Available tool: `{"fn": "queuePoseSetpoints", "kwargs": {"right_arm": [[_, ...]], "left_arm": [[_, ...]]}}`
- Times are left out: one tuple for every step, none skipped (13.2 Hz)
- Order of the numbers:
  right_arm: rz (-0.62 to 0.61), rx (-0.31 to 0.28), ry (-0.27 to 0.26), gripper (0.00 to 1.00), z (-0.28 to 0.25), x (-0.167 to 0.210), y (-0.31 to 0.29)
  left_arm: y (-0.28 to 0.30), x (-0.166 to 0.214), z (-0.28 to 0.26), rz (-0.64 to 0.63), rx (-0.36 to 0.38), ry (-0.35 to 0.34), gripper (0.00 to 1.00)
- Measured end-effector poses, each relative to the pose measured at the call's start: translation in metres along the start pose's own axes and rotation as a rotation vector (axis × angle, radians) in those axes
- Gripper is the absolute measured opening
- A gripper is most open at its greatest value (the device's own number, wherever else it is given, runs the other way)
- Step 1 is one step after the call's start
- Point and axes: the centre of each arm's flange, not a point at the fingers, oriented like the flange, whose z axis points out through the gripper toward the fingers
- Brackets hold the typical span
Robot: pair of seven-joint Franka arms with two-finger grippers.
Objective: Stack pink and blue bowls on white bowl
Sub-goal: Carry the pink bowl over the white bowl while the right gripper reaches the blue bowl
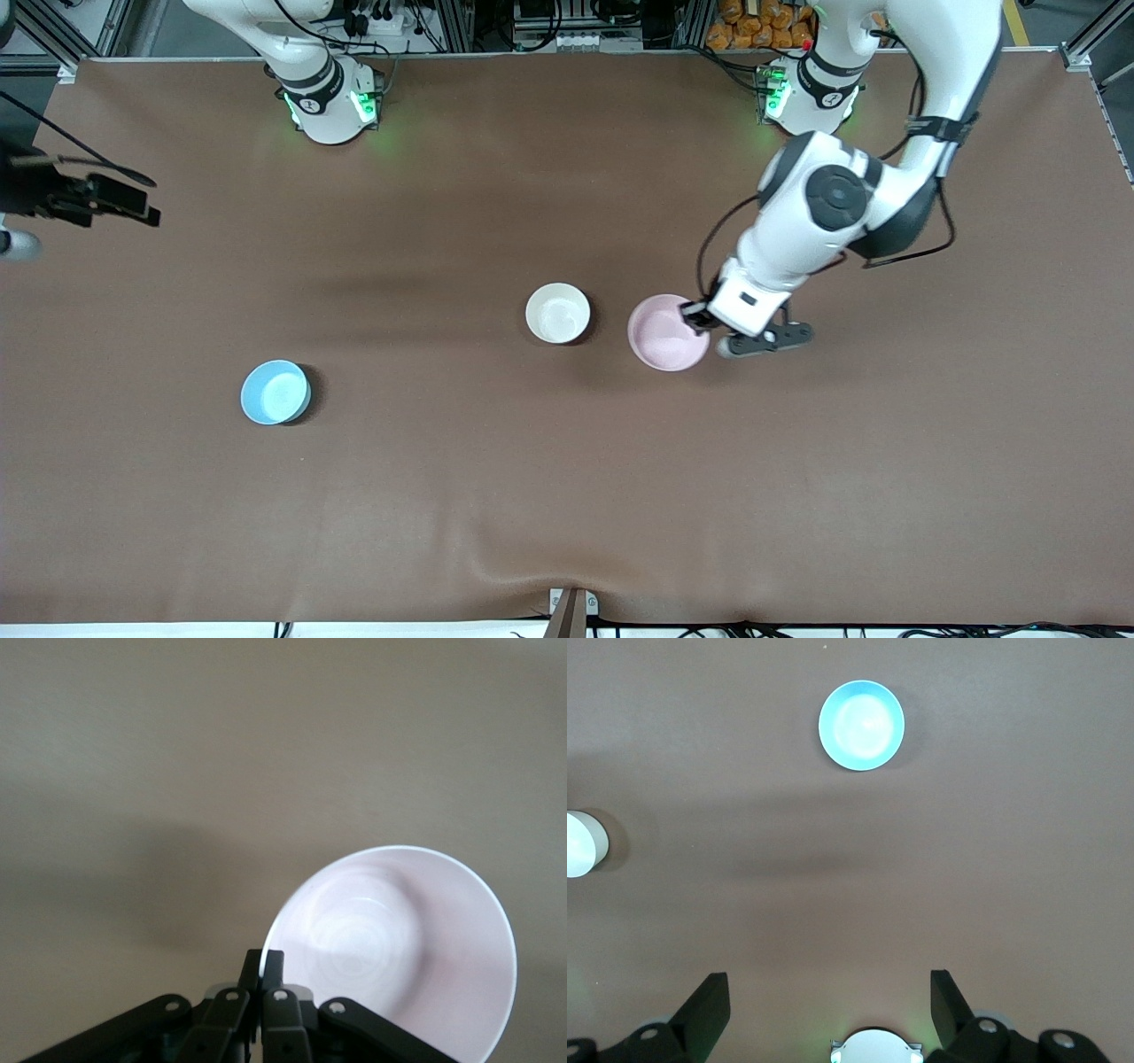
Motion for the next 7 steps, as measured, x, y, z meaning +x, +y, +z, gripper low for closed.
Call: {"fn": "queuePoseSetpoints", "kwargs": {"right_arm": [[0.001, 0.000, -0.007, 1.00, 0.014, 0.013, 0.000], [0.001, 0.000, -0.019, 1.00, 0.029, 0.027, 0.001], [0.002, -0.001, -0.030, 1.00, 0.046, 0.040, 0.002], [0.004, -0.001, -0.038, 1.00, 0.063, 0.054, 0.003], [0.008, -0.001, -0.041, 1.00, 0.081, 0.067, 0.005], [0.013, -0.002, -0.042, 1.00, 0.101, 0.081, 0.009], [0.018, -0.003, -0.042, 1.00, 0.121, 0.095, 0.012]], "left_arm": [[0.010, -0.003, 0.000, -0.010, -0.009, -0.001, 0.03], [0.018, -0.004, -0.001, -0.022, -0.019, 0.000, 0.03], [0.026, -0.004, -0.003, -0.035, -0.030, 0.002, 0.03], [0.032, -0.004, -0.005, -0.044, -0.038, 0.005, 0.03], [0.037, -0.005, -0.007, -0.050, -0.045, 0.007, 0.03], [0.042, -0.008, -0.007, -0.056, -0.049, 0.006, 0.03], [0.049, -0.013, -0.007, -0.063, -0.053, 0.004, 0.03]]}}
